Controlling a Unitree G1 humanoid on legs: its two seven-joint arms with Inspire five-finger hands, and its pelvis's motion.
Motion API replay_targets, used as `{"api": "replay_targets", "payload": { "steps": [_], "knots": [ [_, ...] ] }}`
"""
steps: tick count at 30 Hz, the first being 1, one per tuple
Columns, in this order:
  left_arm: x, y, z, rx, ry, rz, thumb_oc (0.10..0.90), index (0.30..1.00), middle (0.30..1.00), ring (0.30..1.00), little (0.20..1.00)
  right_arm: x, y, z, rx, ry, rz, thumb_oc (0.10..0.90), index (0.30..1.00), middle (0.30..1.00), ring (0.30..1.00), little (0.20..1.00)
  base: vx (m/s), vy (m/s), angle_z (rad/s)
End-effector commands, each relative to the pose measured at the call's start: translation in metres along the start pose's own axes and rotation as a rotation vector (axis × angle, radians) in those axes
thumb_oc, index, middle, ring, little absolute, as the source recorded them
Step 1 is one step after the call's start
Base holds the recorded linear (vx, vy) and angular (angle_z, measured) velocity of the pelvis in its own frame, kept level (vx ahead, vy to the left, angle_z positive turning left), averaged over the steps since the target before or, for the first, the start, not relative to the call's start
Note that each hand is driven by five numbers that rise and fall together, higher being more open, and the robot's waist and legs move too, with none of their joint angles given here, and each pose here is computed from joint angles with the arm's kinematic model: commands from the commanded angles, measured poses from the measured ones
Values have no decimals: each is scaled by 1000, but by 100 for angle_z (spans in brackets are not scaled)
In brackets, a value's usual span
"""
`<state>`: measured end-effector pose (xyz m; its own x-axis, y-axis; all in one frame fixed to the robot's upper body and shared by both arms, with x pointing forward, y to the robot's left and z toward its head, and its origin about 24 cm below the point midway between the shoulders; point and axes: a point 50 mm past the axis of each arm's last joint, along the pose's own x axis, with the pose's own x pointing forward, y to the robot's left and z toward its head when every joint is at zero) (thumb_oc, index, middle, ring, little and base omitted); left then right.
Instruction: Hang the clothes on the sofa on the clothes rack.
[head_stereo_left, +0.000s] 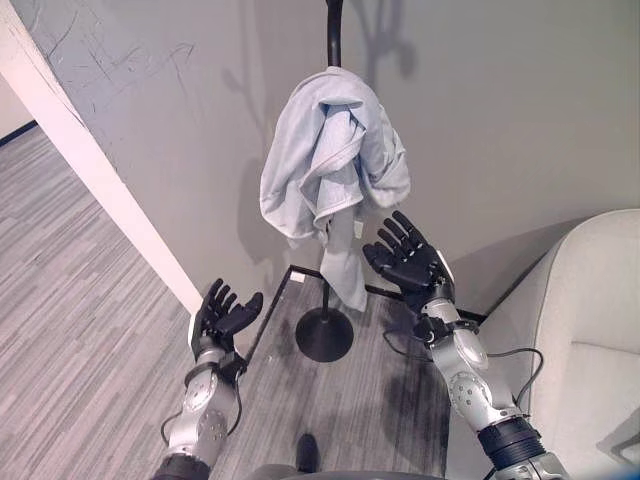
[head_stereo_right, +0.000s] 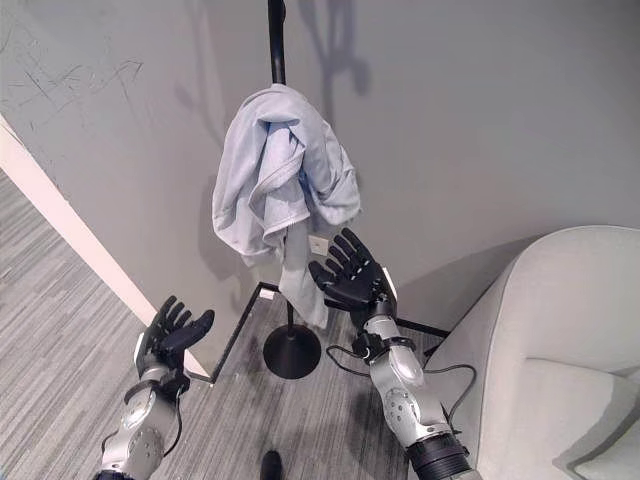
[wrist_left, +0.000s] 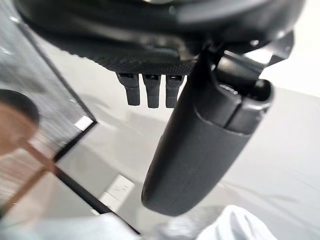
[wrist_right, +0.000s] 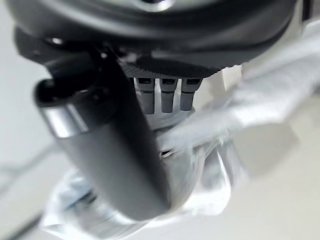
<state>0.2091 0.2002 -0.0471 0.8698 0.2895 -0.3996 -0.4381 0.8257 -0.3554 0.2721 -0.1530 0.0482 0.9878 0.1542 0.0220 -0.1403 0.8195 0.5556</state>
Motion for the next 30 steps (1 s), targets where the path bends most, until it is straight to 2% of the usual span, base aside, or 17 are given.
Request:
{"api": "replay_targets", "payload": {
  "steps": [1, 2, 3, 4, 7, 9, 11, 13, 16, 18, 19, 22, 23, 25, 26, 29, 30],
  "knots": [
    [6, 12, 6, -5, -21, 14, 800, 900, 900, 900, 900, 8, 44, 80, -315, -280, 231, 800, 900, 900, 900, 900, -27, -27, -13],
    [6, 12, 6, -6, -21, 14, 800, 900, 900, 900, 900, 8, 44, 80, -315, -280, 231, 800, 900, 900, 900, 900, -19, -35, -16],
    [4, 19, -6, -3, 31, 38, 800, 900, 900, 900, 900, 5, 48, 95, -464, -305, 283, 800, 900, 900, 900, 900, -7, -19, -12],
    [4, 19, -6, -3, 31, 38, 800, 900, 900, 900, 900, 5, 48, 95, -464, -305, 283, 800, 900, 900, 900, 900, -15, -29, -10],
    [0, 34, -24, 73, 111, 78, 800, 900, 900, 900, 900, -4, 41, 113, -662, -308, 303, 800, 900, 900, 900, 900, -39, -37, -6],
    [-1, 43, -35, 47, 165, 116, 800, 900, 900, 900, 900, -8, 36, 114, -720, -288, 298, 800, 900, 900, 900, 900, -44, -36, -2],
    [-2, 48, -41, 40, 197, 133, 800, 900, 900, 900, 900, -9, 32, 111, -735, -267, 288, 800, 900, 900, 900, 900, -40, -34, -2],
    [-4, 64, -46, 118, 232, 171, 800, 900, 900, 900, 900, -18, 17, 101, -739, -211, 252, 800, 900, 900, 900, 900, -46, -48, 1],
    [-18, 99, -64, 230, 345, 244, 800, 900, 900, 900, 900, -47, -26, 78, -711, -87, 91, 800, 900, 900, 900, 900, -31, -61, 8],
    [-18, 99, -64, 230, 345, 244, 800, 900, 900, 900, 900, -47, -26, 78, -711, -87, 91, 800, 900, 900, 900, 900, -15, -23, 10],
    [-28, 115, -70, 264, 390, 277, 800, 900, 900, 900, 900, -62, -49, 64, -754, -22, -24, 800, 900, 900, 900, 900, -24, -36, -1],
    [-48, 139, -85, 352, 510, 342, 800, 900, 900, 900, 900, -92, -93, 21, -719, 153, -247, 800, 900, 900, 900, 900, -16, -25, 1],
    [-63, 151, -95, 404, 596, 385, 800, 900, 900, 900, 900, -117, -118, -20, -702, 324, -395, 800, 900, 900, 900, 900, 0, 0, 0],
    [-73, 156, -102, 447, 641, 413, 800, 900, 900, 900, 900, -143, -142, -61, -633, 496, -571, 800, 900, 900, 900, 900, 0, 0, 0],
    [-73, 156, -102, 446, 641, 413, 800, 900, 900, 900, 900, -143, -142, -61, -633, 496, -571, 800, 900, 900, 900, 900, 0, 0, 0],
    [-84, 153, -115, 473, 712, 397, 800, 900, 900, 900, 900, -191, -156, -122, -337, 753, -823, 800, 900, 900, 900, 900, -13, -2, 8],
    [-83, 144, -121, 514, 742, 333, 800, 900, 900, 900, 900, -231, -152, -152, -114, 911, -995, 800, 900, 900, 900, 900, -2, -3, 8]
  ]
}}
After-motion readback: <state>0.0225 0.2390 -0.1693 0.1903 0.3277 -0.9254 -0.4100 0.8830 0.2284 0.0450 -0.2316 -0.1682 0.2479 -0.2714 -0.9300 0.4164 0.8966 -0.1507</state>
